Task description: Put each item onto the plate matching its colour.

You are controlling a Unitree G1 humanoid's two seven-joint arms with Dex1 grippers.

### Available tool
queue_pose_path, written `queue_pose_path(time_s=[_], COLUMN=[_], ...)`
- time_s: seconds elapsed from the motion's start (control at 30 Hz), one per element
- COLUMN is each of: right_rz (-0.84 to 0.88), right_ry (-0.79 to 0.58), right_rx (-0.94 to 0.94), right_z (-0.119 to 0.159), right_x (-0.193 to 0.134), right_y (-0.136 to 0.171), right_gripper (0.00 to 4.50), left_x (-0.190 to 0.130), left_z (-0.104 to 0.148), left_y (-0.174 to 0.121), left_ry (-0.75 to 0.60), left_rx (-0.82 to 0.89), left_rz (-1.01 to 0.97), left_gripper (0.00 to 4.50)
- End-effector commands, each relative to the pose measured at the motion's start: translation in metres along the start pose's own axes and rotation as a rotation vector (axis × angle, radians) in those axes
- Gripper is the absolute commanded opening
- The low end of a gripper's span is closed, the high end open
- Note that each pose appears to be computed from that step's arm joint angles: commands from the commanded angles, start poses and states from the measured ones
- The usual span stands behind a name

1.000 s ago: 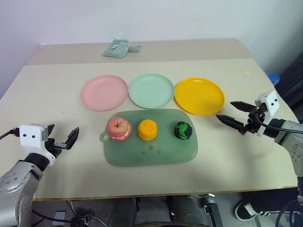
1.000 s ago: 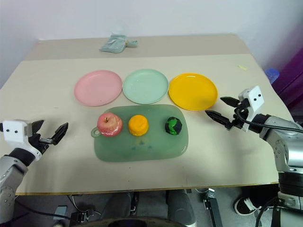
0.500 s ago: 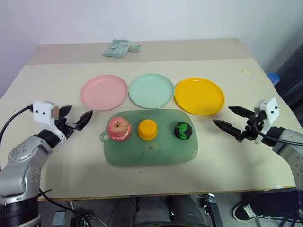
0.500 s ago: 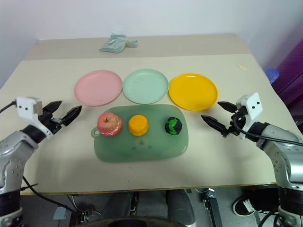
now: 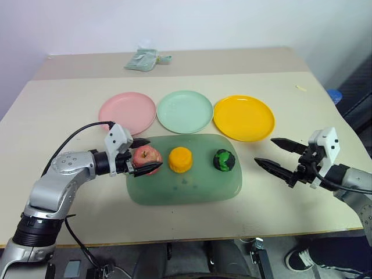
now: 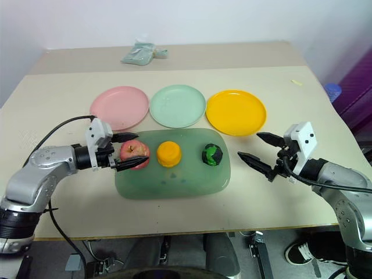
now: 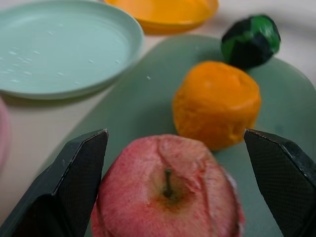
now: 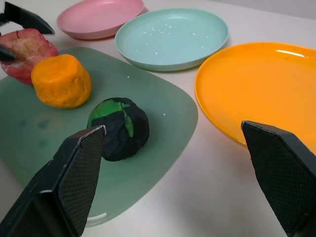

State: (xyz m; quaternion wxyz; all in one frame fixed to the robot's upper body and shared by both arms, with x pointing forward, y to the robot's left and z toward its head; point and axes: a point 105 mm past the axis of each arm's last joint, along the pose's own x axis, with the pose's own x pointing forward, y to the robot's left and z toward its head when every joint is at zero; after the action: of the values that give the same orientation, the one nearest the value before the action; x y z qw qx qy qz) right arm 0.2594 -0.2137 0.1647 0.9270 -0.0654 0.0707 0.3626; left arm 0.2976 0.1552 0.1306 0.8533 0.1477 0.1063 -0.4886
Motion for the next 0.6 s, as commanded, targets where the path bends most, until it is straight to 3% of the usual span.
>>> queue_pose_path(time_s=[0.03,0.13,0.27,0.37,0.47,0.6], right_rz=[0.031,0.040,0.051,0.060,0.069,0.082], right_ry=[-0.044,-0.050,-0.055,-0.072,-0.092,-0.109], right_rx=[-0.051,-0.054,-0.059,-0.063,-0.069,-0.075], right_z=[0.013,0.013,0.013,0.016,0.020,0.023], right_x=[0.002,0.005,0.007,0.010,0.016,0.024], right_y=[0.011,0.013,0.015,0.016,0.018,0.020], right_gripper=[4.50,4.50,4.50,4.50,4.50,4.50], left_x=[0.003,0.001,-0.015,-0.032,-0.043,-0.034], left_z=[-0.010,-0.007,0.001,0.010,0.008,0.008], left_y=[0.006,0.010,0.026,0.058,0.106,0.143], left_ry=[0.056,0.022,-0.071,-0.155,-0.126,-0.103], left_rx=[0.040,0.017,-0.053,-0.076,-0.066,-0.148], left_rz=[0.015,0.031,0.105,0.278,0.554,0.746], left_gripper=[3.93,2.94,2.89,2.89,2.89,2.89])
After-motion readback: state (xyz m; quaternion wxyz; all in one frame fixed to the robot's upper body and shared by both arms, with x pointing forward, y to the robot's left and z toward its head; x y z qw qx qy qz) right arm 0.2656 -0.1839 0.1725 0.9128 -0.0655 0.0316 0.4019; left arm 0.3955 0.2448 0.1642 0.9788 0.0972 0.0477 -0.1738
